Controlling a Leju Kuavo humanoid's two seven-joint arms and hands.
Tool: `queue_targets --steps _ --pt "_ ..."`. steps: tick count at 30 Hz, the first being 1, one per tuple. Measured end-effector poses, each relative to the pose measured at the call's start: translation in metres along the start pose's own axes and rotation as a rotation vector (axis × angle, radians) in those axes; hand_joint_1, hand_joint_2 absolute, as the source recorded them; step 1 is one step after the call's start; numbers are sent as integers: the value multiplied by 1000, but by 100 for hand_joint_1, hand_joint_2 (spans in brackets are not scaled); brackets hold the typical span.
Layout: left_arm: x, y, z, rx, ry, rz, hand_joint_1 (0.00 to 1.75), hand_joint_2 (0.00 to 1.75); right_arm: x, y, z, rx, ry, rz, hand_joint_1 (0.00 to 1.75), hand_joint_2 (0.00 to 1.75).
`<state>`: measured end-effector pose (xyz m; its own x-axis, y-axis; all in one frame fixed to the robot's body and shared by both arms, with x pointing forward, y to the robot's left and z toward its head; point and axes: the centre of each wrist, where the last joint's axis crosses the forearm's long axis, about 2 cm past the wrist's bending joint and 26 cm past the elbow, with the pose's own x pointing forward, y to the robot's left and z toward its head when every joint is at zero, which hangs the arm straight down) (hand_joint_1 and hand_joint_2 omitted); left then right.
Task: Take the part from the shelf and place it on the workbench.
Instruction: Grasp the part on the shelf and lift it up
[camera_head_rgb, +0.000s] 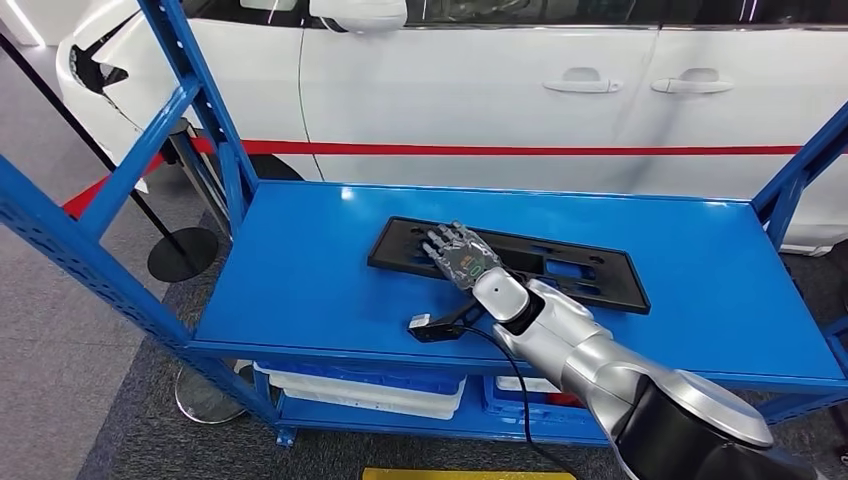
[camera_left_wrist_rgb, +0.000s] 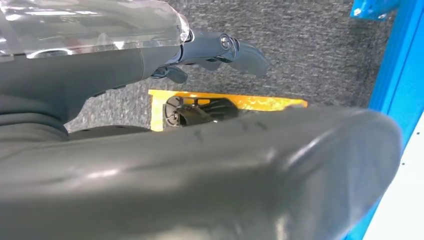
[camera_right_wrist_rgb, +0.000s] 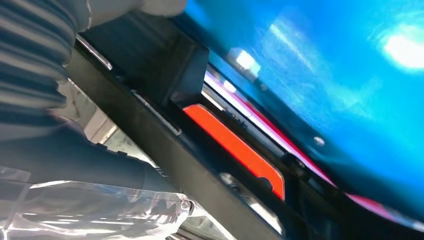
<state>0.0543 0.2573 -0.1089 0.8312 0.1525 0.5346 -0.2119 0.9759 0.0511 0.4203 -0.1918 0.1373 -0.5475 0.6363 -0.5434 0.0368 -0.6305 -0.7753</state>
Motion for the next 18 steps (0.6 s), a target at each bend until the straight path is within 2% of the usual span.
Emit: queue_targets --steps 3,18 --pt "0 0 0 -1 0 -1 0 0 -2 2 0 4 10 -1 175 175" --pt "1 -2 0 -21 -15 5 0 0 -7 21 8 26 11 -37 175 175"
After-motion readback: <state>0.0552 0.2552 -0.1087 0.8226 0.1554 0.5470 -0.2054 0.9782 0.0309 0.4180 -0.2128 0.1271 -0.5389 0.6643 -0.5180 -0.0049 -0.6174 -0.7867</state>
